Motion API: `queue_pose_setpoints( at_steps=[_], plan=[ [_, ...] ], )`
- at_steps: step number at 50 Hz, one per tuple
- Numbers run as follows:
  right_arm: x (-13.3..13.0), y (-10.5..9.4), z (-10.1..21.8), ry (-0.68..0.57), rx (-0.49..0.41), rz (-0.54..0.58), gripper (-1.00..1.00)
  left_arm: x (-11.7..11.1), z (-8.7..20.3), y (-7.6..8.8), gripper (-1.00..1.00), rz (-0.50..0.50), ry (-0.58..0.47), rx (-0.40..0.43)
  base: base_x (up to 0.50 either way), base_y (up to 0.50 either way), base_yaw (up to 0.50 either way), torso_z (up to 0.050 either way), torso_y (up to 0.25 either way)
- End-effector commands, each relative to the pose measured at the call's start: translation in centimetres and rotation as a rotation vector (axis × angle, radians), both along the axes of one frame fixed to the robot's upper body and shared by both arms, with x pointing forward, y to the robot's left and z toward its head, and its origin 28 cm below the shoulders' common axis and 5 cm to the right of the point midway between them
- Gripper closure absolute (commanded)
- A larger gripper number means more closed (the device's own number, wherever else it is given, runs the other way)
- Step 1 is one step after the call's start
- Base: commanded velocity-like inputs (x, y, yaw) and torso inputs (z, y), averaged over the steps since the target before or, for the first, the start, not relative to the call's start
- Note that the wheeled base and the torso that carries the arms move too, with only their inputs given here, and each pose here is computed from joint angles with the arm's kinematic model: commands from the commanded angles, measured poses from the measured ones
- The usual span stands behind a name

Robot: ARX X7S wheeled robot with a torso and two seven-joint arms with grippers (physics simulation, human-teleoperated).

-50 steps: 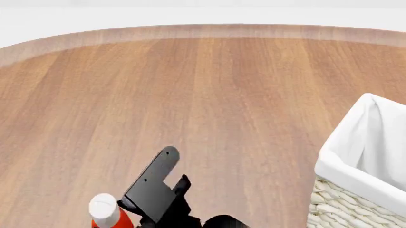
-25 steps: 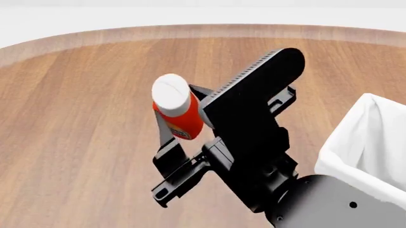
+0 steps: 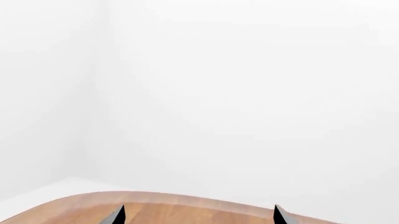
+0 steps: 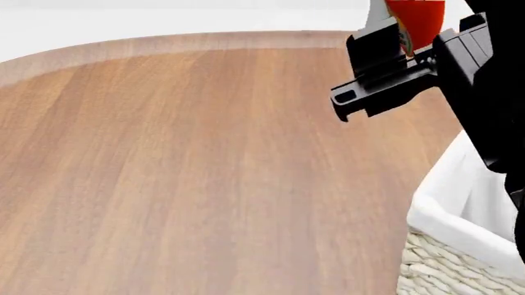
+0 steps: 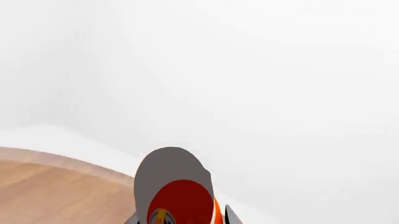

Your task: Pick up the ketchup, and put it in the basket.

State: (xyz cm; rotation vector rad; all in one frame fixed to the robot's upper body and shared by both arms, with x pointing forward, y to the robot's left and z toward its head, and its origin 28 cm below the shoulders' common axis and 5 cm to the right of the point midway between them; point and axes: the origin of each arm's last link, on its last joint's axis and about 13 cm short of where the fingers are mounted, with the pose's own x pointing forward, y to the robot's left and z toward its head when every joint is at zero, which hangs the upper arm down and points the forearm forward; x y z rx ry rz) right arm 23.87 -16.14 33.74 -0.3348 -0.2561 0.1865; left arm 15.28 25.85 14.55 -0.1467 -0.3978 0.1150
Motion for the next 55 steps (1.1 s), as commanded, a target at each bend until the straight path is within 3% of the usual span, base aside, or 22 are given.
queue_pose_setpoints(
  at_steps=[1, 9, 23, 26, 55],
  plan=[
    [0.1, -3.2, 3.2, 0.012, 0.066, -0.250, 1.00, 0.0, 0.2, -0.2, -1.00, -0.005, -0.011, -0.006, 0.00, 0.00, 0.00, 0.000, 0.000],
    [0.6, -4.5, 4.3, 0.086, 0.111, -0.354, 1.00, -0.2, 0.2, -0.1, -1.00, -0.008, -0.011, -0.003, 0.00, 0.00, 0.00, 0.000, 0.001],
    [2.0, -5.3, 3.5, 0.213, 0.166, -0.405, 1.00, -0.8, 0.4, -0.1, -1.00, -0.008, -0.014, 0.009, 0.00, 0.00, 0.00, 0.000, 0.000],
    [2.5, -5.3, 2.9, 0.255, 0.153, -0.407, 1.00, -1.6, 0.8, -0.1, -1.00, -0.011, -0.034, 0.016, 0.00, 0.00, 0.00, 0.000, 0.000],
    [5.1, -7.1, -1.4, 0.378, 0.224, -0.501, 1.00, -1.5, 0.7, 0.0, -1.00, -0.005, -0.029, 0.016, 0.00, 0.00, 0.00, 0.000, 0.000]
  ],
)
